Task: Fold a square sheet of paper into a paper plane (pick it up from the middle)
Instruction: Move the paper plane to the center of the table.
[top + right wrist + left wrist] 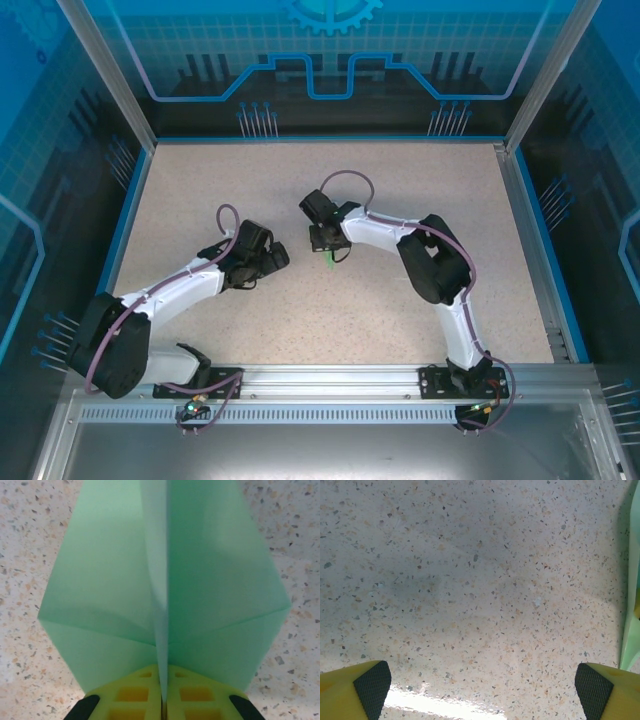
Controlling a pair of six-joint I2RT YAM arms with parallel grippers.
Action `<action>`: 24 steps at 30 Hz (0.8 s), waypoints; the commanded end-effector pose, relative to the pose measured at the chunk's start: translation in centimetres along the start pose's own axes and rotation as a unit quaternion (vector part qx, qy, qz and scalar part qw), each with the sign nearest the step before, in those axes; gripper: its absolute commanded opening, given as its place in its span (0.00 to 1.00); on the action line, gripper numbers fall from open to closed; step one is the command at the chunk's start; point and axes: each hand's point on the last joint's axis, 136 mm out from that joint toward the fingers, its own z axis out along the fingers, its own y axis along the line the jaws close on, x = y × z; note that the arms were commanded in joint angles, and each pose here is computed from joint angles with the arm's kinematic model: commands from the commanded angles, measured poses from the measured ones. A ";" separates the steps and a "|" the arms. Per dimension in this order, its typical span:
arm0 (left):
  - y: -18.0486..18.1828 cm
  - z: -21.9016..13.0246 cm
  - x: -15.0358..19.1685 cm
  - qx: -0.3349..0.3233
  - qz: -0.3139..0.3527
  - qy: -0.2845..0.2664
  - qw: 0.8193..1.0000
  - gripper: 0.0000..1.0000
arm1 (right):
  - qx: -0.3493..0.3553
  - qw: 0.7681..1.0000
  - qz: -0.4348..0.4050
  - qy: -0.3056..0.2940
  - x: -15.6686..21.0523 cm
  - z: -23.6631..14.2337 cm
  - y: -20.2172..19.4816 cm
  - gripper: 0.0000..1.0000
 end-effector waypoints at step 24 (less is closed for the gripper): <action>0.3 -2.4 -2.4 -0.023 0.020 -0.038 0.999 0.99 | -0.020 0.994 0.004 -0.109 -6.1 -13.2 -0.8 0.55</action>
